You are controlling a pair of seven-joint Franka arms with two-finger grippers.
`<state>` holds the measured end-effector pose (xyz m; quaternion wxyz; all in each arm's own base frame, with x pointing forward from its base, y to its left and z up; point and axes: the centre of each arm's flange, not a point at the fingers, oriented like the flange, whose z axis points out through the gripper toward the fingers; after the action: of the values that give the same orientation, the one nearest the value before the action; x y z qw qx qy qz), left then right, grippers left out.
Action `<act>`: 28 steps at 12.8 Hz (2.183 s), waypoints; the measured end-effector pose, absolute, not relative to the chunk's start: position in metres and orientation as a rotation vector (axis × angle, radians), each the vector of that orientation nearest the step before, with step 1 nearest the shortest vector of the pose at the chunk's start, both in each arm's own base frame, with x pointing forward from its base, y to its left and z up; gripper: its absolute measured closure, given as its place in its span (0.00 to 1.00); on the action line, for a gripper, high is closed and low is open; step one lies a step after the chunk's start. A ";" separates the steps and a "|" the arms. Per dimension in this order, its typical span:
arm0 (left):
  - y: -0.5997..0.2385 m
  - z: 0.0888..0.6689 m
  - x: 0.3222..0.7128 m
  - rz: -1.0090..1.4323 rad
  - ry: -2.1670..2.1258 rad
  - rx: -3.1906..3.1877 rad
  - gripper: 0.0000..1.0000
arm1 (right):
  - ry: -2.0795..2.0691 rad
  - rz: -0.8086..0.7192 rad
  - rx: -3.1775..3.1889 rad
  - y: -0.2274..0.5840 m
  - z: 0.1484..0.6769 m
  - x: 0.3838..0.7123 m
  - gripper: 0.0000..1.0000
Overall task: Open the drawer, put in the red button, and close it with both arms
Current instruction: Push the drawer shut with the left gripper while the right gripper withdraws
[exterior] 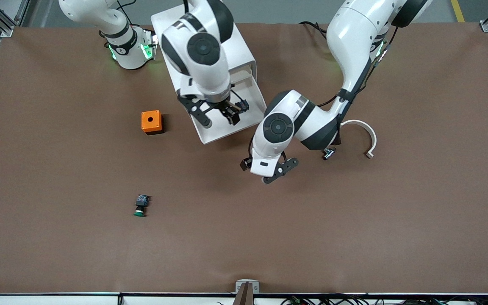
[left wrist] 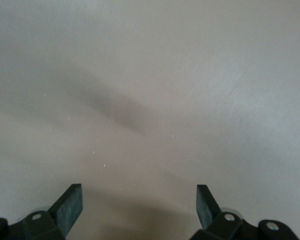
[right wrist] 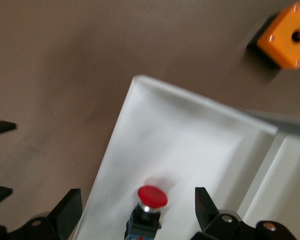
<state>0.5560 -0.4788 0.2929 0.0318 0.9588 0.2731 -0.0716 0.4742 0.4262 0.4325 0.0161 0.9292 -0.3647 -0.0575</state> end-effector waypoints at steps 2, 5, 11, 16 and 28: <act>-0.495 0.288 0.538 -0.230 0.821 2.969 0.00 | -0.962 -0.201 2.961 0.374 0.460 0.505 0.00; -0.523 0.290 0.507 -0.234 0.783 2.987 0.00 | -0.691 -0.220 3.051 0.278 0.498 0.540 0.00; -0.564 0.302 0.451 -0.259 0.670 3.010 0.00 | -0.169 -0.217 3.112 0.097 0.538 0.572 0.00; -0.578 0.288 0.418 -0.417 0.665 2.991 0.00 | 0.006 -0.244 3.155 -0.031 0.553 0.568 0.00; -0.584 0.274 0.394 -0.804 0.857 2.789 0.00 | 0.005 -0.144 3.160 -0.054 0.607 0.566 0.00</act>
<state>0.3937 -0.5840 0.2741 0.0576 0.9200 0.2827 -0.2652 0.5662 -0.0539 0.6073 -0.0108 0.9989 0.0017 -0.0454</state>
